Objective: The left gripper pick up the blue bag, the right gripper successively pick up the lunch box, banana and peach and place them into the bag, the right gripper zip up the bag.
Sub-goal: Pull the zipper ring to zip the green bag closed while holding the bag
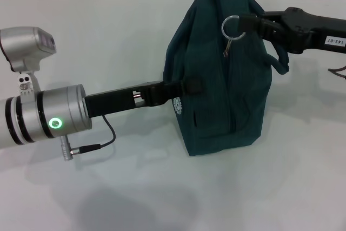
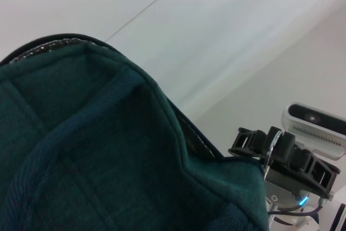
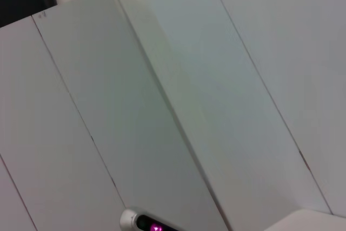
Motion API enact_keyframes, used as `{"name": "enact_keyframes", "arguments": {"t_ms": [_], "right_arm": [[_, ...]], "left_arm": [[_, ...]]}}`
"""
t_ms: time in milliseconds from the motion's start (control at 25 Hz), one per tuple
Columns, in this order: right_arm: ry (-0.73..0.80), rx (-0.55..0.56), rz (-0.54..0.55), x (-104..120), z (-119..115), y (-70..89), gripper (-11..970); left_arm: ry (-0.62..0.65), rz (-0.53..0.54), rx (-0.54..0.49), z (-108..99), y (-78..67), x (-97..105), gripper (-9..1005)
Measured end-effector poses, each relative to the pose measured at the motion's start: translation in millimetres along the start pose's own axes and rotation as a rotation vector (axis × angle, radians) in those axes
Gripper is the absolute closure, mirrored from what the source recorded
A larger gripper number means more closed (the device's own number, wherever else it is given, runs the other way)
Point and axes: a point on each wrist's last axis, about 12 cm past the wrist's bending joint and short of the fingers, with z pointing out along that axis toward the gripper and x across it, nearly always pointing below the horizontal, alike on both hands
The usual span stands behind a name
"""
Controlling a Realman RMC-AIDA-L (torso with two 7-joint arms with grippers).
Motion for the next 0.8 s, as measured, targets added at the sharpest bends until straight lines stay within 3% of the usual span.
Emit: {"name": "enact_keyframes", "arguments": {"t_ms": [800], "right_arm": [[-0.030,0.053,0.021,1.0,-5.2,-4.4,936]], "left_arm": [[0.054,0.020,0.080,1.6,-9.0,8.4,940]]}}
